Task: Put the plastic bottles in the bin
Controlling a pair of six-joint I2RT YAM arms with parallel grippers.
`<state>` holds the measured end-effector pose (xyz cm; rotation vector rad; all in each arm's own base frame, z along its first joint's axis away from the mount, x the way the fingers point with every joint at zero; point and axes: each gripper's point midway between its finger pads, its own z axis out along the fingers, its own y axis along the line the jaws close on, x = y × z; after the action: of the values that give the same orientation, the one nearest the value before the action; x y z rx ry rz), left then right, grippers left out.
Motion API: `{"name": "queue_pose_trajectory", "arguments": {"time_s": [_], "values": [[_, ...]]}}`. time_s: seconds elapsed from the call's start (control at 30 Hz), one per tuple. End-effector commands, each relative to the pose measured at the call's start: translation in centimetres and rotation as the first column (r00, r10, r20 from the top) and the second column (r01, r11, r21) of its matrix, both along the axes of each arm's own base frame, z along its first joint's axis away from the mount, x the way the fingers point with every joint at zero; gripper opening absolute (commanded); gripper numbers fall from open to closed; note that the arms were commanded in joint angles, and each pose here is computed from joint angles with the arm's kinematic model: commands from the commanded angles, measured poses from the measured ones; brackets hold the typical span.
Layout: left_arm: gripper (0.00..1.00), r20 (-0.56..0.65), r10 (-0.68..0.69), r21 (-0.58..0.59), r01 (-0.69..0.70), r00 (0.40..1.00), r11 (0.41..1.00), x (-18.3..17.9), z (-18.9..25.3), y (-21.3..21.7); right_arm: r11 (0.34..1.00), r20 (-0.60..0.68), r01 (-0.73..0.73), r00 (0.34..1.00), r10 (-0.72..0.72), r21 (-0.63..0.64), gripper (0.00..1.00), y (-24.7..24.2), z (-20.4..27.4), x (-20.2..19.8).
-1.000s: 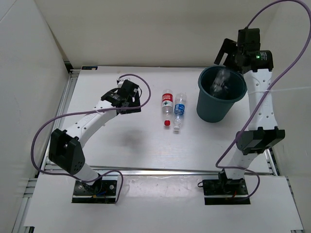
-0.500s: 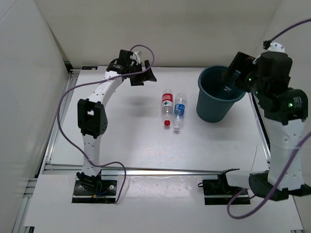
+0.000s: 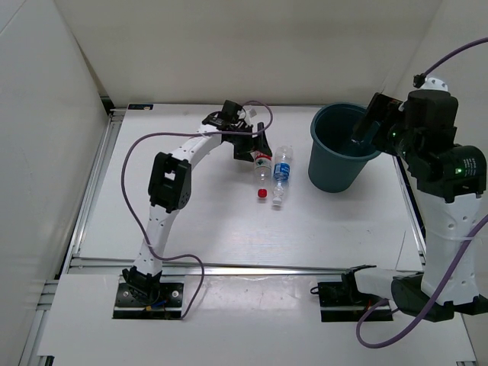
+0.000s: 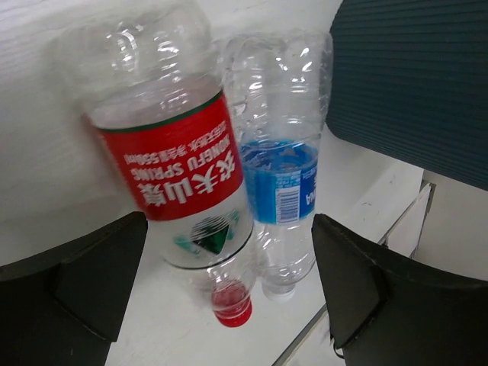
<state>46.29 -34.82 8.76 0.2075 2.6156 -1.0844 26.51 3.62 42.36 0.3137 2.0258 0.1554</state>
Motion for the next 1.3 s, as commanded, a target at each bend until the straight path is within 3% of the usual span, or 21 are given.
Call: {"name": "queue_pose_trajectory", "arguments": {"time_s": [0.0, 0.43, 0.73, 0.8, 0.83, 0.87, 0.93, 1.1, 1.27], "values": [[1.0, 0.039, -0.004, -0.048, 0.005, 0.999, 0.999, 1.0, 2.0, -0.7, 0.999, 0.0, 0.003, 1.0, -0.003, -0.038, 1.0, -0.6, 0.3, -0.5], [0.99, -0.065, -0.049, -0.052, 0.046, 0.997, 0.998, -0.4, -2.5, -1.4, 0.998, -0.06, 0.034, 0.997, -0.038, -0.061, 1.0, -1.9, -1.4, -1.3], [0.79, -0.097, -0.086, -0.077, 0.078, 0.992, 0.994, -1.7, -2.9, -2.5, 0.997, -0.098, 0.044, 0.994, -0.05, -0.058, 1.0, -2.3, -2.3, -1.3], [0.7, -0.094, -0.092, -0.086, 0.084, 0.991, 0.993, -1.9, -2.3, -2.5, 0.998, -0.089, 0.05, 0.995, -0.054, -0.048, 1.0, -2.3, -2.0, -1.3], [0.63, -0.077, -0.083, -0.093, 0.076, 0.994, 0.993, -1.5, -1.3, -2.1, 0.998, -0.09, 0.05, 0.994, -0.054, -0.048, 1.0, -2.3, -1.9, -1.6], [0.47, -0.066, -0.057, -0.093, 0.051, 0.996, 0.994, -1.1, -0.1, -1.6, 0.998, -0.09, 0.05, 0.994, -0.054, -0.048, 1.0, -2.3, -1.9, -1.6], [0.44, -0.068, 0.022, -0.077, -0.027, 0.997, 0.997, 0.1, 0.9, 0.7, 0.998, -0.078, 0.055, 0.995, -0.058, -0.038, 1.0, -2.3, -1.6, -1.9], [0.32, 0.152, 0.203, -0.105, -0.188, 0.967, 0.976, 4.6, 11.0, 4.7, 0.997, -0.065, 0.07, 0.995, -0.071, -0.011, 1.0, -2.3, -1.7, -2.7], [0.25, 0.371, 0.361, -0.375, -0.217, 0.856, 0.901, 8.2, 26.2, 3.7, 0.994, -0.042, 0.106, 0.994, -0.105, 0.035, 1.0, -2.5, -1.5, -3.9]]}}
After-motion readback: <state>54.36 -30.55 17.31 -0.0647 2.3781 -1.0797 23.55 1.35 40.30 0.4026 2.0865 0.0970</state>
